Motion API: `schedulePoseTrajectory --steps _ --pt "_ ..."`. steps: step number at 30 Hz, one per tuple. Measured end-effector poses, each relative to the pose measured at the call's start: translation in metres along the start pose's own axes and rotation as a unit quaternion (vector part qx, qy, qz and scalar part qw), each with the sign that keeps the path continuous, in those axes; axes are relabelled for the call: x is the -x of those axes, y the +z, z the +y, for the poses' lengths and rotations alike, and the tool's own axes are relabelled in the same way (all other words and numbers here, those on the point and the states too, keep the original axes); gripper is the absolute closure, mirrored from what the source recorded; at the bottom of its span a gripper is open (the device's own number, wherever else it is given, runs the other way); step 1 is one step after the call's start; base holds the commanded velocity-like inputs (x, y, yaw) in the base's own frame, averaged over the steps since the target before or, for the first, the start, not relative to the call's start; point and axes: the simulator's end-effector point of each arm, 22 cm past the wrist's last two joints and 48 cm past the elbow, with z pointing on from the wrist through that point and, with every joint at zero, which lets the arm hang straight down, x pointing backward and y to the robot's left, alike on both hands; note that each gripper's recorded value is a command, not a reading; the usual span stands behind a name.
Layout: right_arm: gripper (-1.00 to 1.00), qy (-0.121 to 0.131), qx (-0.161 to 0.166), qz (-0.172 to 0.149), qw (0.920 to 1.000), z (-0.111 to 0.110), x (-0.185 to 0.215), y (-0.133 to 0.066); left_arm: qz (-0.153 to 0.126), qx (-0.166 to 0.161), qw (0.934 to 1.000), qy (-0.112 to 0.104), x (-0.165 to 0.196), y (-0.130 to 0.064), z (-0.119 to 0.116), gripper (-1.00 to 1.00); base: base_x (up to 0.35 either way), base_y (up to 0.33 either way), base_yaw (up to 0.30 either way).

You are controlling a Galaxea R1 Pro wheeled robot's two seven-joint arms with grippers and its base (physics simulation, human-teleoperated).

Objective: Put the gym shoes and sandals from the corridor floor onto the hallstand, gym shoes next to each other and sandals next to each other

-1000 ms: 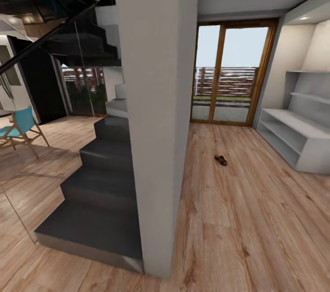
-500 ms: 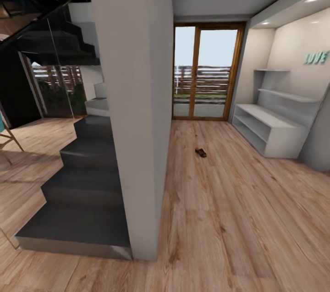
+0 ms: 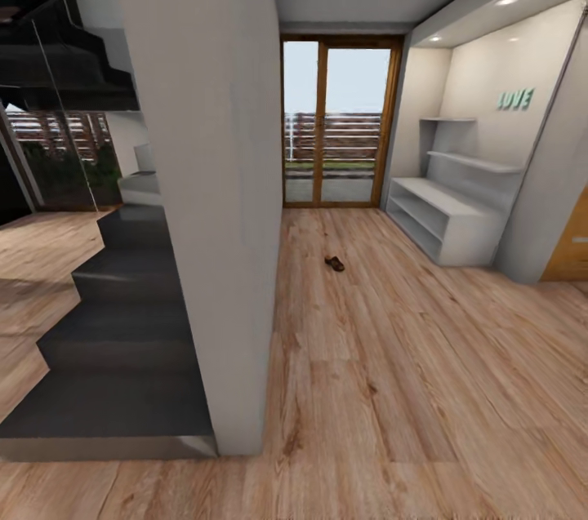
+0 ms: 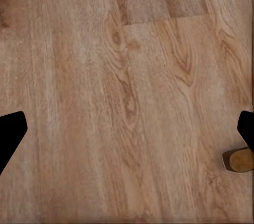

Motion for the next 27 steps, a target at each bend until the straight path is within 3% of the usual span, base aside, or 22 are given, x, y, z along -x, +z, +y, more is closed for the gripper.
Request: schedulePoseTrajectory --steps 5,9,13,27 --pt "-1.00 0.000 0.000 0.003 1.0000 0.000 -0.003 0.000 0.000 0.009 0.9998 -0.018 -0.003 0.000 0.007 -1.00 -0.002 0.000 -0.200" --pt "-1.00 -0.001 0.000 0.006 1.0000 0.000 -0.005 0.000 -0.022 0.025 0.9982 -0.050 0.004 -0.001 0.017 -1.00 -0.001 0.000 -0.200" --pt "-1.00 -0.002 0.000 0.008 1.0000 0.000 -0.007 0.000 -0.034 0.033 0.9966 -0.068 0.005 -0.002 0.022 -1.00 0.000 0.000 -0.200" --pt "-1.00 -0.003 0.000 0.018 0.9998 0.001 -0.015 0.001 -0.021 0.036 0.9960 -0.079 -0.014 -0.006 0.020 -1.00 0.000 0.000 -0.200"
